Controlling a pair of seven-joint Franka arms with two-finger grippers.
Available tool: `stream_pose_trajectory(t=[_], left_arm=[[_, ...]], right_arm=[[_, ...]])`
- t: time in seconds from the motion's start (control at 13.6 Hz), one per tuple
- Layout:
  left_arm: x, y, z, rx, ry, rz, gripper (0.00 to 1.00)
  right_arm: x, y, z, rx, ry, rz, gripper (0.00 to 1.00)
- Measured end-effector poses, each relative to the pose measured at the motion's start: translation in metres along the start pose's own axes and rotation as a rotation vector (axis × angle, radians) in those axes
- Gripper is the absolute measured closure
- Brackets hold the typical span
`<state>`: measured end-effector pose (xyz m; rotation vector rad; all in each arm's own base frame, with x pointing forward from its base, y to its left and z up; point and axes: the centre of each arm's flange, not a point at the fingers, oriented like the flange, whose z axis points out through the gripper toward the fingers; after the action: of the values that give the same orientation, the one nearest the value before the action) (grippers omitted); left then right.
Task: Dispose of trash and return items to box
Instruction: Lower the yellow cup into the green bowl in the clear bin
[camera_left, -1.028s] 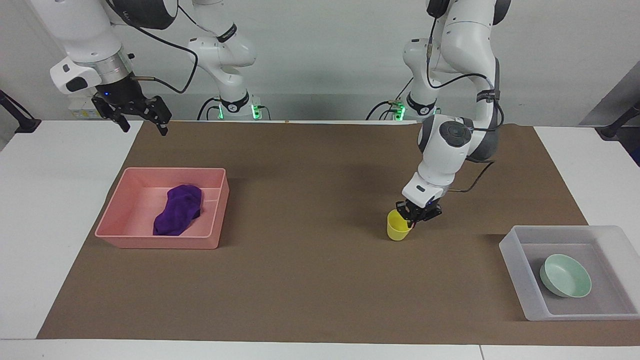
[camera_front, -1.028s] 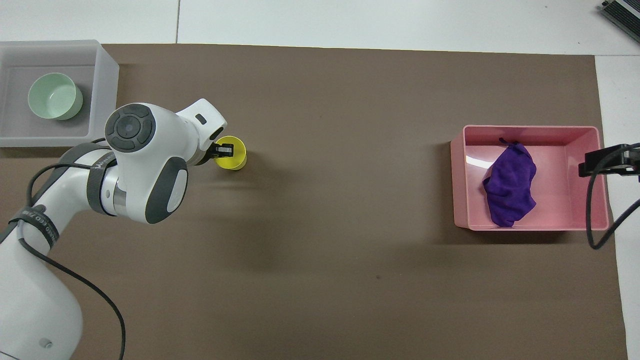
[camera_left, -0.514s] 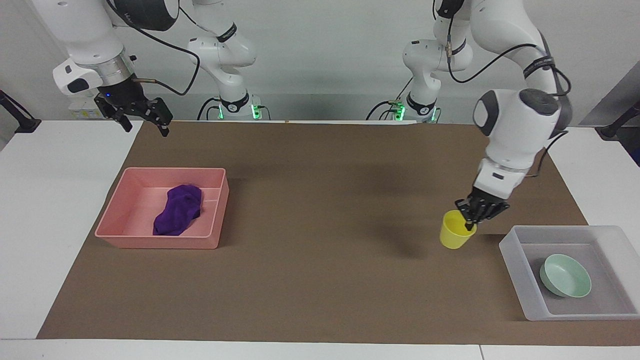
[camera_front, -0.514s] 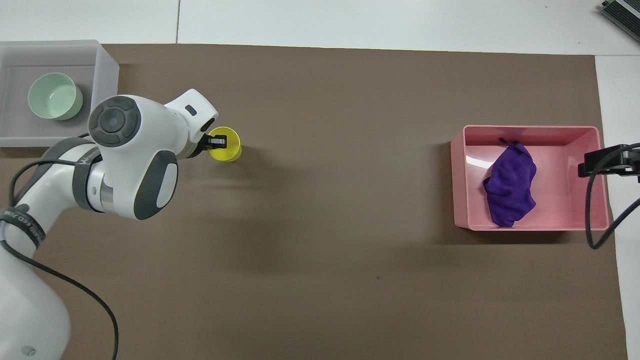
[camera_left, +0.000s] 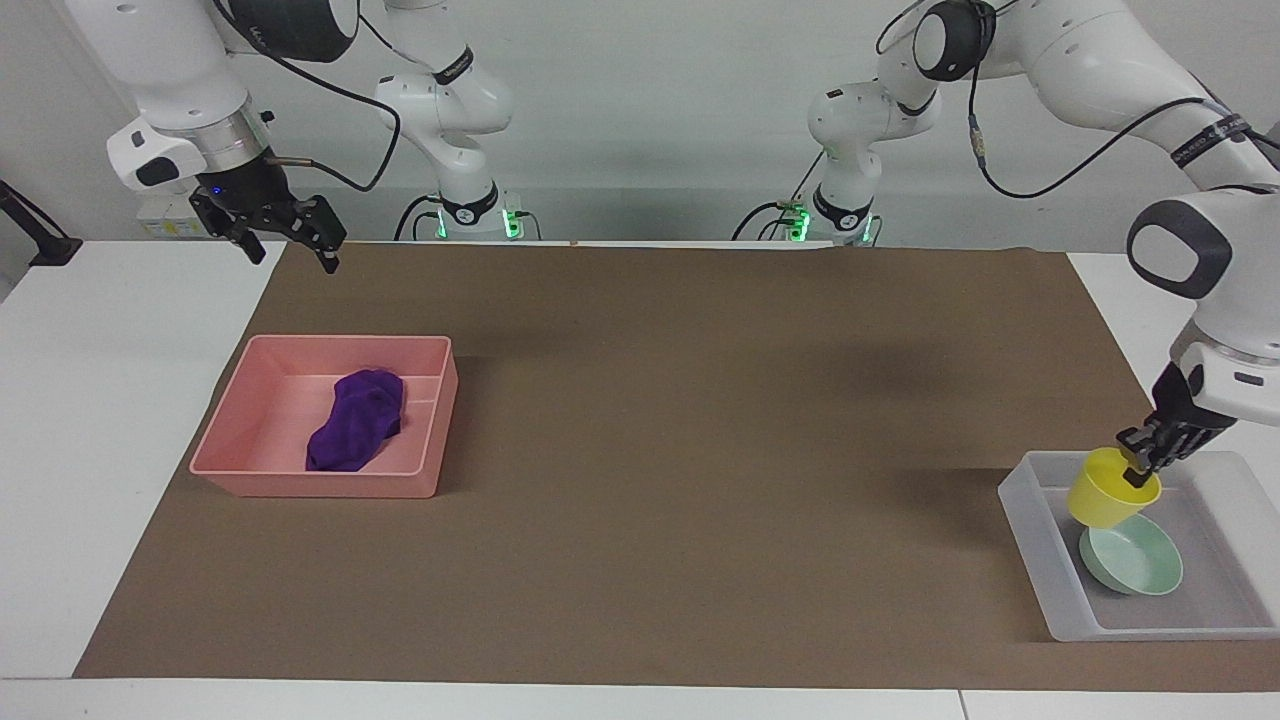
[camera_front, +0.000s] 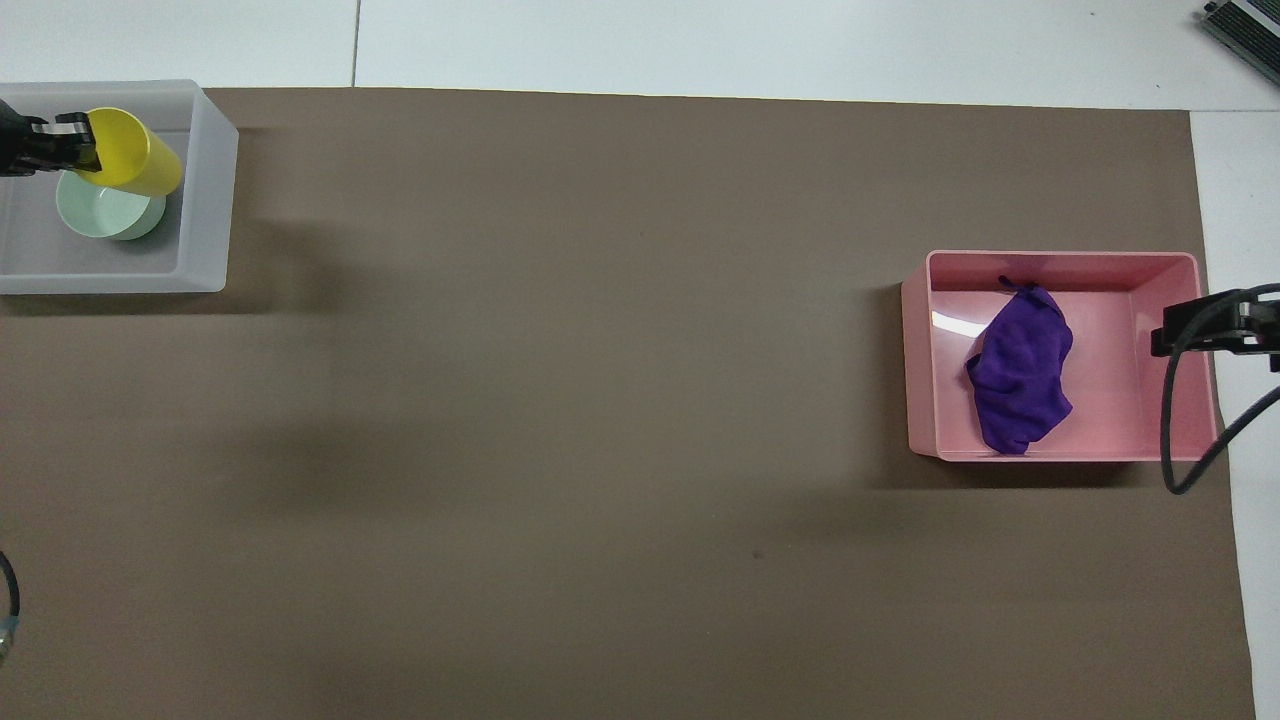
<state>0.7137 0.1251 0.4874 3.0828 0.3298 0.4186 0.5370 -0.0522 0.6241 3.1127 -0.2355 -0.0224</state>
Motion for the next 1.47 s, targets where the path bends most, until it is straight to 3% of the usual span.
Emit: stream_pose_trajectory(t=[0.37,1.03,1.47], left_arm=[[0.010,-0.080,0.059,-0.022,-0.043,-0.028,0.96],[0.015,-0.089,0.102,-0.054,0.009,-0.060,0.96],[0.011,-0.088,0.110,-0.056,0.003,-0.060,0.96]], right_arm=[[0.000,0.000,0.000,0.000,-0.001,0.000,0.00],[0.000,0.000,0.001,0.000,-0.001,0.000,0.00],[0.000,0.000,0.000,0.000,0.000,0.000,0.00]])
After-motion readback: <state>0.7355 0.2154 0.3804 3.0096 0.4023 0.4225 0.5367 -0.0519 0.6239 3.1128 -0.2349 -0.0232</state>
